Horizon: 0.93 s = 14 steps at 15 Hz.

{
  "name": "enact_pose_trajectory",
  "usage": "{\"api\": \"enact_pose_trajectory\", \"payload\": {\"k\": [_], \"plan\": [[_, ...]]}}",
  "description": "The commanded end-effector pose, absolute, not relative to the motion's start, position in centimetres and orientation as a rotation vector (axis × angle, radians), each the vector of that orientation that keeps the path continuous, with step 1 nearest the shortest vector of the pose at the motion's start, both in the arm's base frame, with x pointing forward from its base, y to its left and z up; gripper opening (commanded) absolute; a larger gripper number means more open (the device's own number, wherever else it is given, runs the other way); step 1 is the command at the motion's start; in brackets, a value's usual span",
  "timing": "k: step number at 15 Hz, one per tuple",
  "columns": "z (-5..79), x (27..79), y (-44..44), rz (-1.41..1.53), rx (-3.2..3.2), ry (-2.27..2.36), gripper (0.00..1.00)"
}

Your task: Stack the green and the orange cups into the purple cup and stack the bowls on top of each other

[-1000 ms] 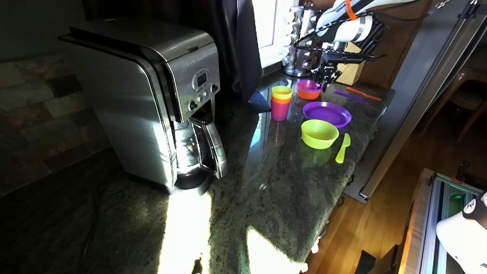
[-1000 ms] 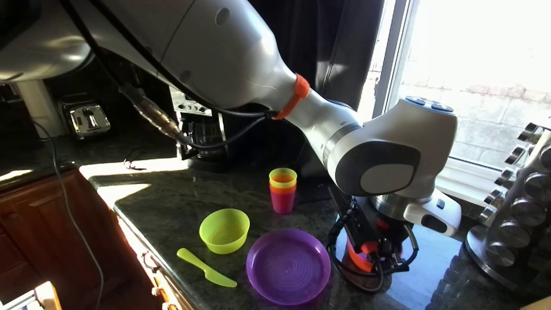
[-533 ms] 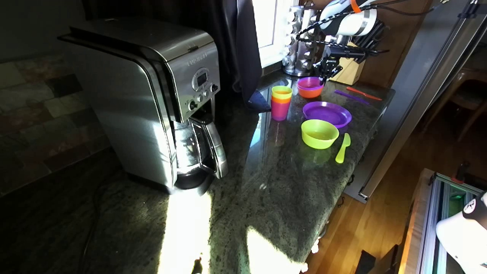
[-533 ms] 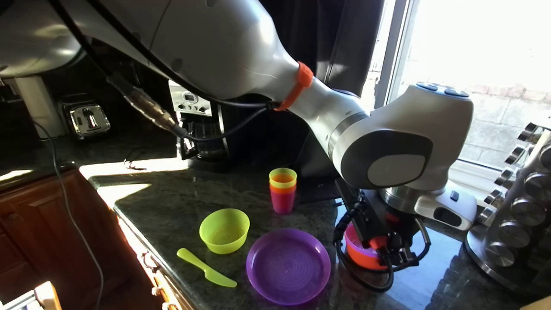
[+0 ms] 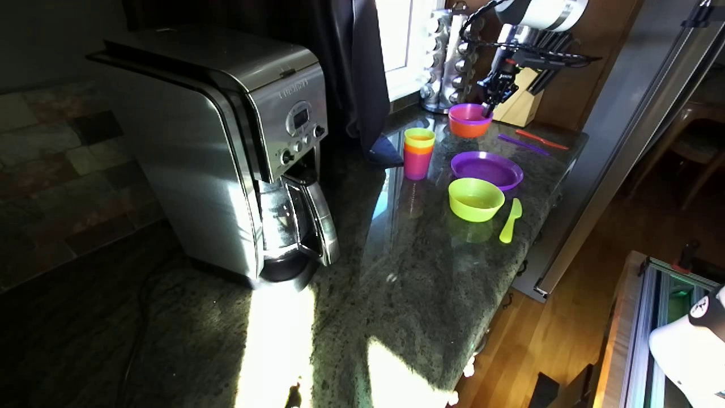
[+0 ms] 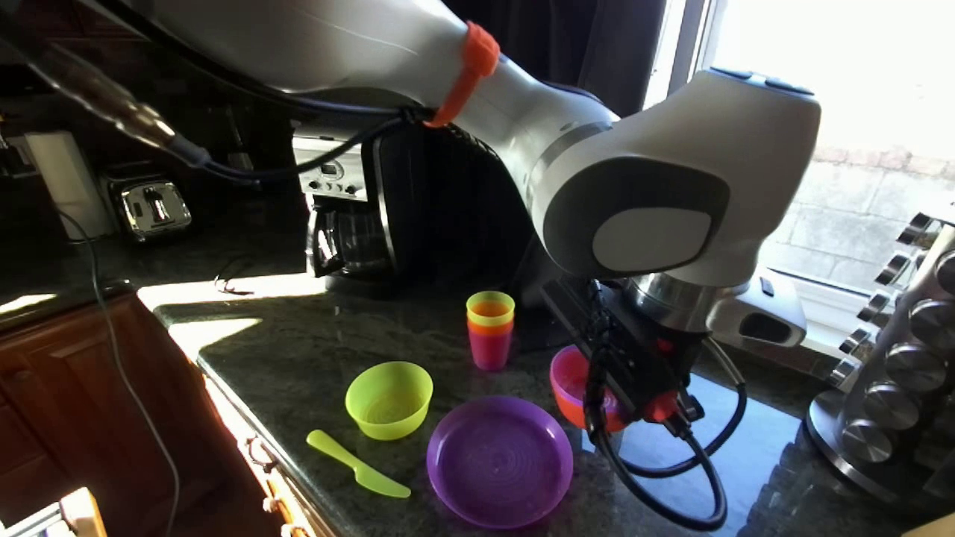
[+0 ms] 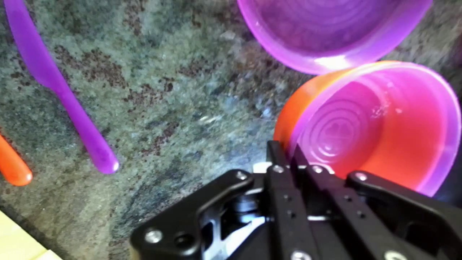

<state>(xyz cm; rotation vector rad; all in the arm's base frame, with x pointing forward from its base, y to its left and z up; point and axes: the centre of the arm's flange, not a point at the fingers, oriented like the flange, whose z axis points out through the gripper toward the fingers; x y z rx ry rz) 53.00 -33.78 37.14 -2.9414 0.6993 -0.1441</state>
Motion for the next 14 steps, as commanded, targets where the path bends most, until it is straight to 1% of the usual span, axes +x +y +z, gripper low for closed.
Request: {"api": "enact_pose_trajectory", "payload": {"k": [1, 7, 14], "plan": [[38.6, 48.2, -30.0, -0.063, -2.909, 0.426, 0.01], [38.6, 45.5, -23.7, 0.091, -2.865, 0.106, 0.01], [36.3, 45.0, -16.4, 0.188, -2.887, -0.068, 0.01]]}}
